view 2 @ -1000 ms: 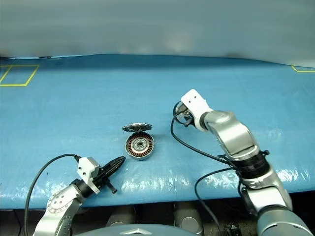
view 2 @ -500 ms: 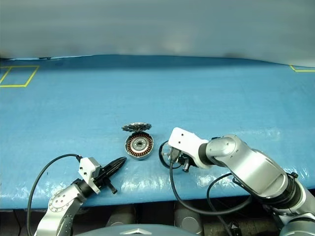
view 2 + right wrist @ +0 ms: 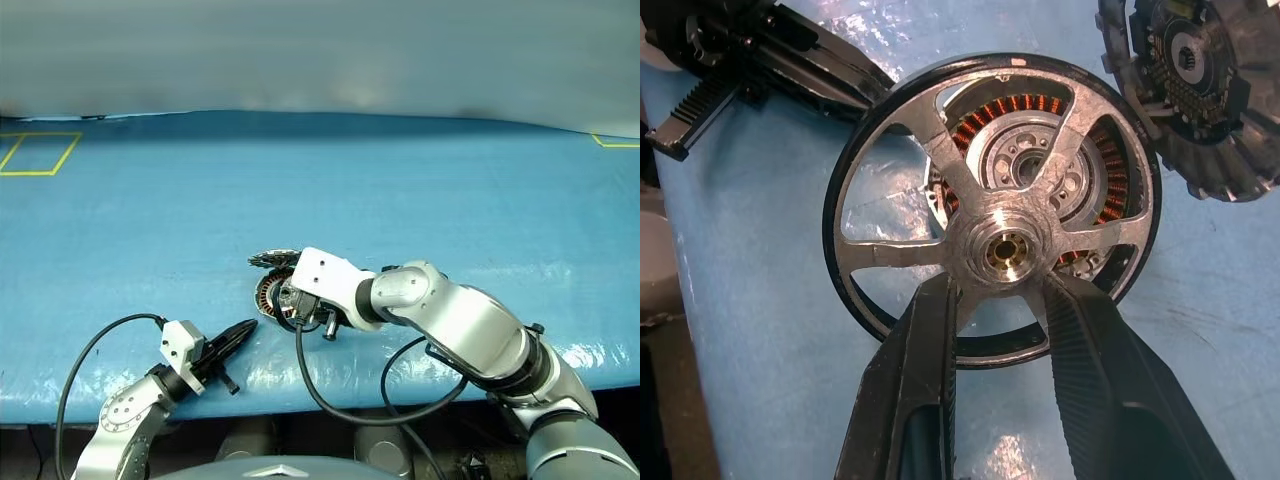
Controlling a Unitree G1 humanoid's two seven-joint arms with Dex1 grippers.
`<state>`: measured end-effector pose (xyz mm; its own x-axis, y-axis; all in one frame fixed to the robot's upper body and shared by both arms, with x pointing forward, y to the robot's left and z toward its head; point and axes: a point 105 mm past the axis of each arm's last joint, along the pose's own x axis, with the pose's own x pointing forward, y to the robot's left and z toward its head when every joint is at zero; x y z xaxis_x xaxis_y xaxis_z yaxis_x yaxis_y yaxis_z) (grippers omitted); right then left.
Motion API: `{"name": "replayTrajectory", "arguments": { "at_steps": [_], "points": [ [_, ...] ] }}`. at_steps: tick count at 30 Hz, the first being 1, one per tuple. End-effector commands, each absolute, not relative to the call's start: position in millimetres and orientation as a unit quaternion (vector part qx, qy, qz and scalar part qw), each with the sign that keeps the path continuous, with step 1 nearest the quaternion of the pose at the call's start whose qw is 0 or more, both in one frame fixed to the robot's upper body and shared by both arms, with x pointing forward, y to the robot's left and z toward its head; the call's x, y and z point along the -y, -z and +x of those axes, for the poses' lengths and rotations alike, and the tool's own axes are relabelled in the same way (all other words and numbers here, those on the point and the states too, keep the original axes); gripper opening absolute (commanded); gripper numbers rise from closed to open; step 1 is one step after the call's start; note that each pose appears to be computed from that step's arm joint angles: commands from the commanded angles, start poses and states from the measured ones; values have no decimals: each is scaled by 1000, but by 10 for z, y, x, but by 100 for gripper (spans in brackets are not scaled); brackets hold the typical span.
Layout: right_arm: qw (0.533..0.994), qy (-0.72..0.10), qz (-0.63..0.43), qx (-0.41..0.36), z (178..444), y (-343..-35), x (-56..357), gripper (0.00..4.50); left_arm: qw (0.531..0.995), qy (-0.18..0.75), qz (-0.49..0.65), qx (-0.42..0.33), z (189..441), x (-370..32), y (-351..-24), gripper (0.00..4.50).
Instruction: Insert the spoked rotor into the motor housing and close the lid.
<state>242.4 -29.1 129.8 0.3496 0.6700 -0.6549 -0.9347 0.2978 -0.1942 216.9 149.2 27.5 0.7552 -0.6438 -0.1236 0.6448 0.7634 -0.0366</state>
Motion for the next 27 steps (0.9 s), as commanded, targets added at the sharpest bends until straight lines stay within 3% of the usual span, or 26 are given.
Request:
{"name": "replayTrajectory", "arguments": {
  "at_steps": [1, 27],
  "points": [
    [783, -515, -293, -190, 2511, -1428, 185, 95, 938, 345, 14, -35, 2187, -1459, -419, 0],
    [771, -519, -315, -191, 2664, -1252, 55, 95, 944, 329, 29, -22, 2219, -1429, -479, 0]
  ]
}}
